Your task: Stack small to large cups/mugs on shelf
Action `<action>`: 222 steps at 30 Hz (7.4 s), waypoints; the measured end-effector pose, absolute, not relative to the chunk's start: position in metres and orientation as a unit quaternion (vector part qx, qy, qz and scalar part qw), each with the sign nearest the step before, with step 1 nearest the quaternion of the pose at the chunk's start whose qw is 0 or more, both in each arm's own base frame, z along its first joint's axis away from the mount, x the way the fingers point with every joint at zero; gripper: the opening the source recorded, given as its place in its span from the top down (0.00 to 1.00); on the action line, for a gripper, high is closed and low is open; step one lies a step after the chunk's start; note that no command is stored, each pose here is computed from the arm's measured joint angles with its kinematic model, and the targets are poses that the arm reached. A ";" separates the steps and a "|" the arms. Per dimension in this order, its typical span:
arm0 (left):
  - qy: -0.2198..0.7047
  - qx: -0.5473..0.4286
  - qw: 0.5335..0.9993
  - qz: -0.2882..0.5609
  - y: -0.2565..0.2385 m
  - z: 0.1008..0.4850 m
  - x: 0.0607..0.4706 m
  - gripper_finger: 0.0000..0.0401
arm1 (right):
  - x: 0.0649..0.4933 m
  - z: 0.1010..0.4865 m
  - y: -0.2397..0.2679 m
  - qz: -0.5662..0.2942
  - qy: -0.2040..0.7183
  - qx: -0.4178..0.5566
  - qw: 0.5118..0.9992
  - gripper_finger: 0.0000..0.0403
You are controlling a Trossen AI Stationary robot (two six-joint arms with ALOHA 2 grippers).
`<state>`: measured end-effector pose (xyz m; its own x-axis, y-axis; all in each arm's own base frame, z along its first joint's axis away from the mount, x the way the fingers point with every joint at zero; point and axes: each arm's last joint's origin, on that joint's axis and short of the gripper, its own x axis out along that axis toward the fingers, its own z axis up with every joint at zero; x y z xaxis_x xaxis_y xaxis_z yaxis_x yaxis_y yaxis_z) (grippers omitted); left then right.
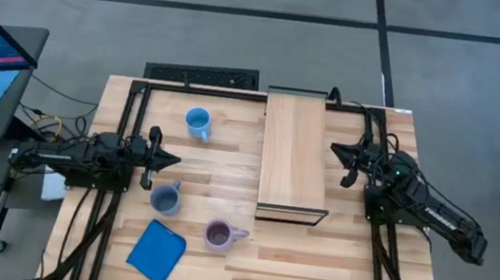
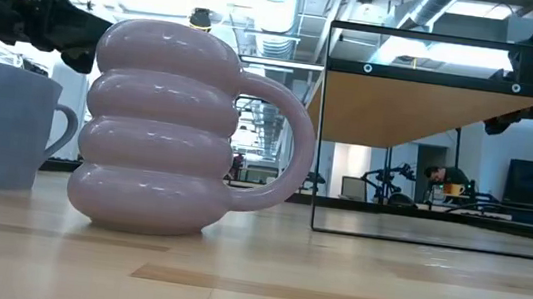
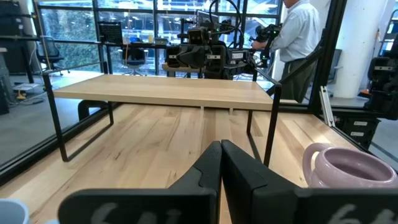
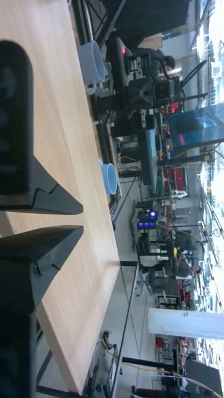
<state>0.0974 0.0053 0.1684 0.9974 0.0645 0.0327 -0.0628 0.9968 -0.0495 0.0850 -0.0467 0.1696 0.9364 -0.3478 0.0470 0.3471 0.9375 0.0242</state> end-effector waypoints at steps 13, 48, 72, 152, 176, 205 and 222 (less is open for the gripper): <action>-0.017 -0.024 0.999 0.032 0.005 0.168 0.097 1.00 | 0.085 0.170 -0.047 -0.176 -0.025 0.008 0.984 0.84; -0.017 -0.024 0.999 0.032 0.005 0.169 0.097 1.00 | 0.085 0.170 -0.047 -0.177 -0.025 0.008 0.984 0.84; -0.017 -0.024 0.999 0.032 0.005 0.169 0.097 1.00 | 0.085 0.170 -0.047 -0.176 -0.025 0.008 0.984 0.84; -0.022 0.079 0.965 0.250 0.017 0.174 0.094 0.95 | 0.084 0.170 -0.048 -0.208 -0.024 0.001 0.978 0.84; -0.032 0.028 0.952 0.302 0.020 0.174 0.092 0.92 | 0.081 0.167 -0.053 -0.303 -0.026 0.045 0.952 0.84; -0.066 -0.001 0.973 0.223 0.016 0.206 0.094 0.67 | 0.082 0.167 -0.054 -0.303 -0.025 0.048 0.951 0.84; 0.191 0.038 0.946 0.258 0.024 0.266 0.130 0.68 | 0.082 0.168 -0.054 -0.303 -0.031 0.043 0.952 0.84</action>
